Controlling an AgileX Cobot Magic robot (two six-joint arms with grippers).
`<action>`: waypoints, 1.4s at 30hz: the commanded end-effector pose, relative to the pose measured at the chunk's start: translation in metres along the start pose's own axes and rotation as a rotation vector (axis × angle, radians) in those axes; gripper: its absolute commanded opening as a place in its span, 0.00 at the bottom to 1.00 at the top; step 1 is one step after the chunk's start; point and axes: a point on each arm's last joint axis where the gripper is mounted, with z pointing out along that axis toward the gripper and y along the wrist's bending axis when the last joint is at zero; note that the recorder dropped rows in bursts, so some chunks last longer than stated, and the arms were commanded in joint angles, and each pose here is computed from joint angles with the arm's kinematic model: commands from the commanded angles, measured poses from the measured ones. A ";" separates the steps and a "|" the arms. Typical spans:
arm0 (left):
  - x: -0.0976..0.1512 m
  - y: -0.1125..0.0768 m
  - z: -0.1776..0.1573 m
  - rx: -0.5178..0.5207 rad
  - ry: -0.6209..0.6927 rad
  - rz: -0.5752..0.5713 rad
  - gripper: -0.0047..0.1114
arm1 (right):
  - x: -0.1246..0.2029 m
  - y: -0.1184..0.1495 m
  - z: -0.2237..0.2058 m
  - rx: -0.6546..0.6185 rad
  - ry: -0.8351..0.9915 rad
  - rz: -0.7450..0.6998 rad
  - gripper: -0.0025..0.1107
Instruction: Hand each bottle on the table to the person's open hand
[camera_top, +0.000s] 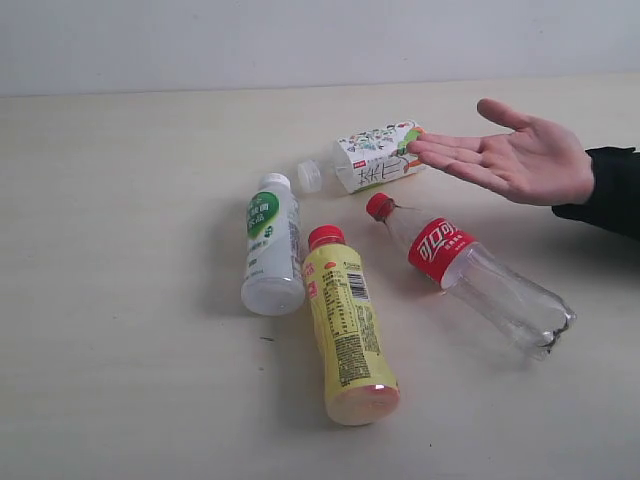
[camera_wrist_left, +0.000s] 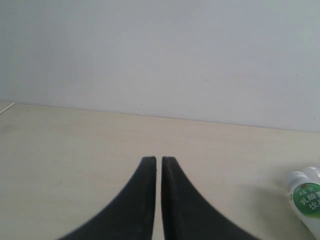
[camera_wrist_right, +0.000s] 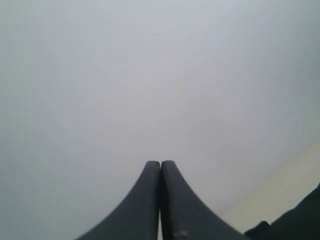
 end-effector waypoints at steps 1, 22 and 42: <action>-0.001 0.000 -0.001 0.001 -0.009 -0.009 0.10 | -0.009 0.001 -0.001 -0.022 -0.113 0.097 0.03; -0.001 0.000 -0.001 0.001 -0.009 -0.009 0.10 | -0.053 0.106 0.088 -0.286 0.343 -0.334 0.02; -0.001 0.000 -0.001 0.001 -0.009 -0.009 0.10 | 0.022 0.082 0.182 -0.550 0.820 -0.728 0.02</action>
